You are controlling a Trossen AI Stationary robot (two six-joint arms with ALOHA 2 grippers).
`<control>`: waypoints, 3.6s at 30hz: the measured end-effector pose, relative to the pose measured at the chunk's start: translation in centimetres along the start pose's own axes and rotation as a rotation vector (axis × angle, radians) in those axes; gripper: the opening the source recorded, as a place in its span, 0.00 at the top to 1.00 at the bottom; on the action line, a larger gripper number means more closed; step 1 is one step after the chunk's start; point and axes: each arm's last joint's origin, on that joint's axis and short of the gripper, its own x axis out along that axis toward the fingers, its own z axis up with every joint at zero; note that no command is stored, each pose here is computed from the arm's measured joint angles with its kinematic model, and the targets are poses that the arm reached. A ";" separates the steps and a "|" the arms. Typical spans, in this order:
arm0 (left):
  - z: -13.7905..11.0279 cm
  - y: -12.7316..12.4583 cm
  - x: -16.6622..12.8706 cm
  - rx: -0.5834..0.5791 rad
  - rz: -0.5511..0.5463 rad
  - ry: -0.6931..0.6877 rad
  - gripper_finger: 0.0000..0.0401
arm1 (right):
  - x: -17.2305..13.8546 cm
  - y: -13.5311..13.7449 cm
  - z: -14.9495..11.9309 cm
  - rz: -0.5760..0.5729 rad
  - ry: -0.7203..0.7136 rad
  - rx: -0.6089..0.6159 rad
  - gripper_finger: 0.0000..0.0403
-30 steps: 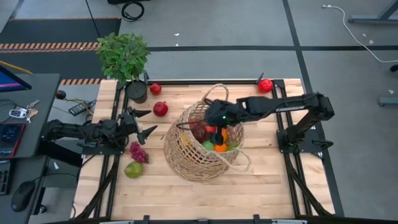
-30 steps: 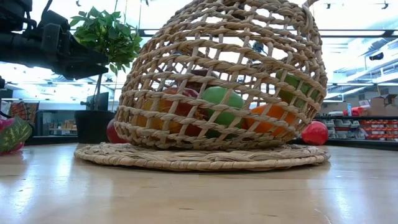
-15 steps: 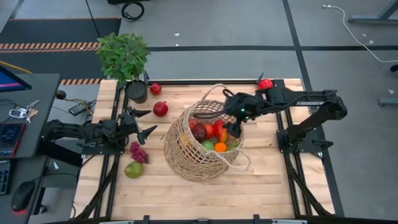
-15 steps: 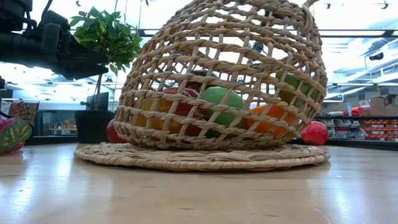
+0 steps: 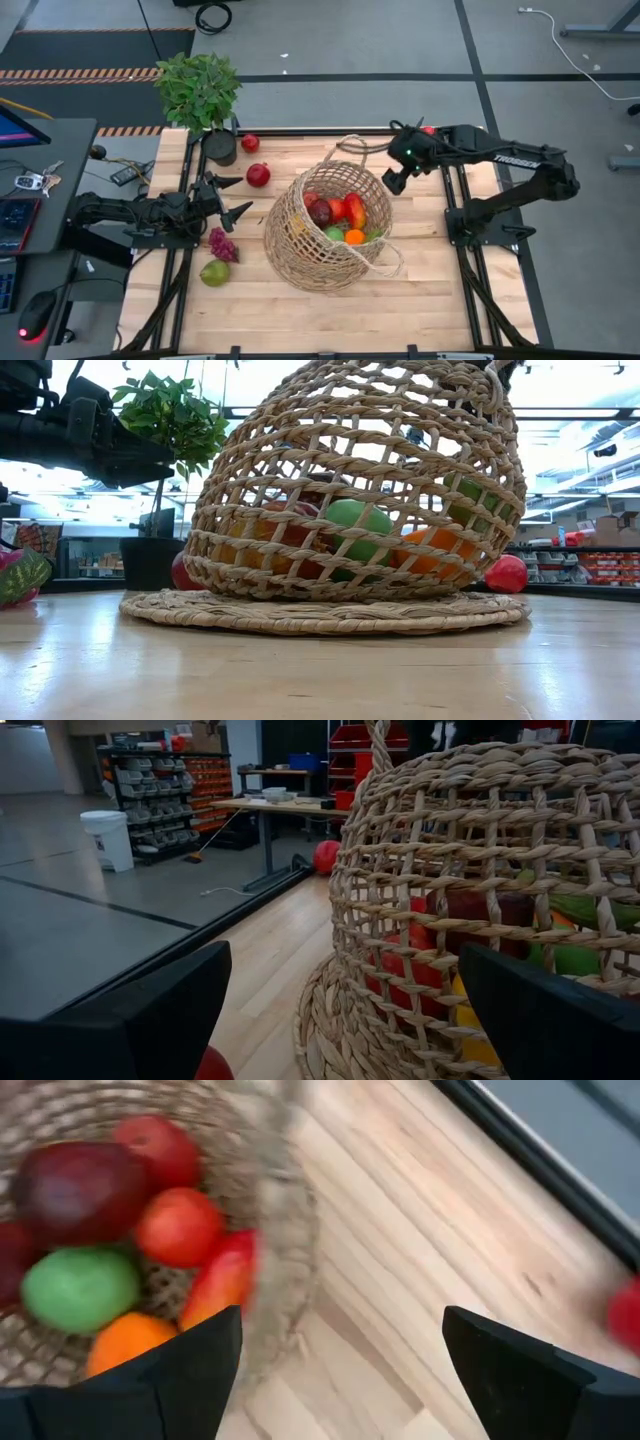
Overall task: Build produce basket
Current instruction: Put the red apple into the brown basket
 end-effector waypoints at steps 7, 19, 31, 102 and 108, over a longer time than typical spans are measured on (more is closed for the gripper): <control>0.0 0.0 0.0 0.000 0.000 0.000 0.01 | 1.4 -4.4 0.1 -0.094 0.032 0.197 0.14; 0.0 0.0 0.0 0.000 0.000 0.000 0.01 | 4.7 -13.0 2.1 -0.195 0.118 0.530 0.14; 0.0 0.0 0.0 0.000 0.000 0.000 0.01 | 8.4 -15.9 5.3 -0.201 0.295 0.422 0.14; 0.0 0.0 0.0 0.000 0.000 0.000 0.01 | 18.9 -22.2 4.5 -0.327 0.873 0.350 0.07; 0.0 0.0 0.0 0.000 0.000 0.000 0.01 | 19.5 -19.4 5.0 -0.169 0.861 0.391 0.07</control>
